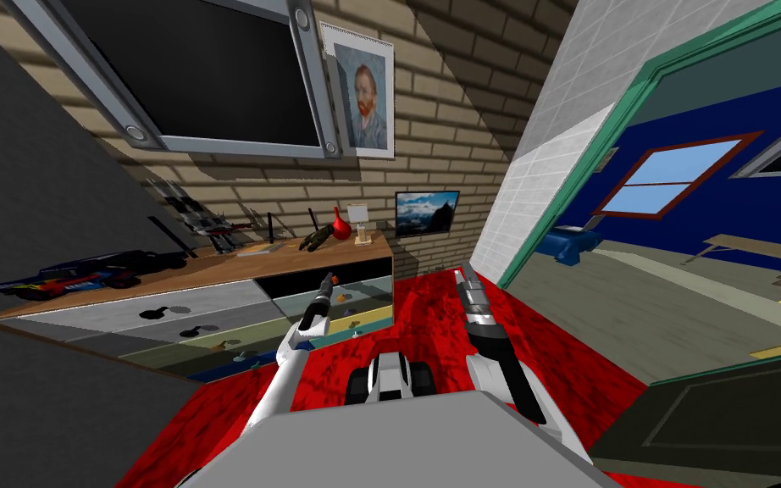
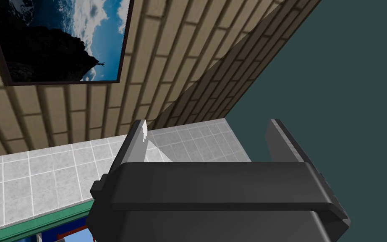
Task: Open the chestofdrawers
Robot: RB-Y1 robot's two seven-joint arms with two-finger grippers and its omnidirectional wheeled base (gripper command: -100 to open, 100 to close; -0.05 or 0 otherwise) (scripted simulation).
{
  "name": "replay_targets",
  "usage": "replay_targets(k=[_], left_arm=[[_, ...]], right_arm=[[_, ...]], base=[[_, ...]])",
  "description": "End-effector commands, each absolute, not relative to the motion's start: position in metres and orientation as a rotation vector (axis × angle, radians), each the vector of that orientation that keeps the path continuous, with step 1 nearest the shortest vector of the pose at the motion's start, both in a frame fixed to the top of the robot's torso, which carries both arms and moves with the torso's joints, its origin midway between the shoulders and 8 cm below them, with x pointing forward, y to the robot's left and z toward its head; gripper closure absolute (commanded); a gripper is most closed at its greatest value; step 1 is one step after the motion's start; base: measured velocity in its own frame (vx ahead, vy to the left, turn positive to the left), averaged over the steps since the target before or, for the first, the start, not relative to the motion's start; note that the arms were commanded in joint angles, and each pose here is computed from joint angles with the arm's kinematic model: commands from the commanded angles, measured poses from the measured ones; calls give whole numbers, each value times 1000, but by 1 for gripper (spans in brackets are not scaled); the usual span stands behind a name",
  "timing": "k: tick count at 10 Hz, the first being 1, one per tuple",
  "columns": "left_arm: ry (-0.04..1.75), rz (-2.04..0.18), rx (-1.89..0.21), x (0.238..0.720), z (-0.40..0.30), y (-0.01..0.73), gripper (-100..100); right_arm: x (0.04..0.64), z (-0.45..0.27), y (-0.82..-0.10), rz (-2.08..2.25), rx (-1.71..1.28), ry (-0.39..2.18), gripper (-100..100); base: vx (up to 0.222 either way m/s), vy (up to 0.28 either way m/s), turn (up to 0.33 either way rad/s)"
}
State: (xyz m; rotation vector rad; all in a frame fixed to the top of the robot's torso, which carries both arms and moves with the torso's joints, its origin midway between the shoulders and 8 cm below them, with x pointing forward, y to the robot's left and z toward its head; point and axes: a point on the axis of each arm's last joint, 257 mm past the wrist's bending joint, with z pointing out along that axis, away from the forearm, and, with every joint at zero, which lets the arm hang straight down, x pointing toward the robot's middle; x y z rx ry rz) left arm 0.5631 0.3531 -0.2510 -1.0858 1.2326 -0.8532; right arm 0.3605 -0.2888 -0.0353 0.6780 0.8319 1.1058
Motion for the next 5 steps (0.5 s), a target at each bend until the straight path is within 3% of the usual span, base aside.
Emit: replay_targets(k=[1, 2, 3, 5], left_arm=[[1214, -840, -1102, 576, -248, 365, -100], [1218, -844, -1097, 573, -248, 363, -100], [1228, -850, -1090, 567, -250, 355, 100], [1240, -862, -1078, 557, -251, 344, 100]], right_arm=[[361, -35, -289, 1106, 678, 832, 0], [361, -35, -289, 1106, 678, 832, 0], [360, -35, -289, 1106, 678, 832, 0], [360, -35, -289, 1105, 678, 832, 0]], base=[[-42, 0, -84], [-17, 1, -17], [24, 0, 130], [58, 3, 107]])
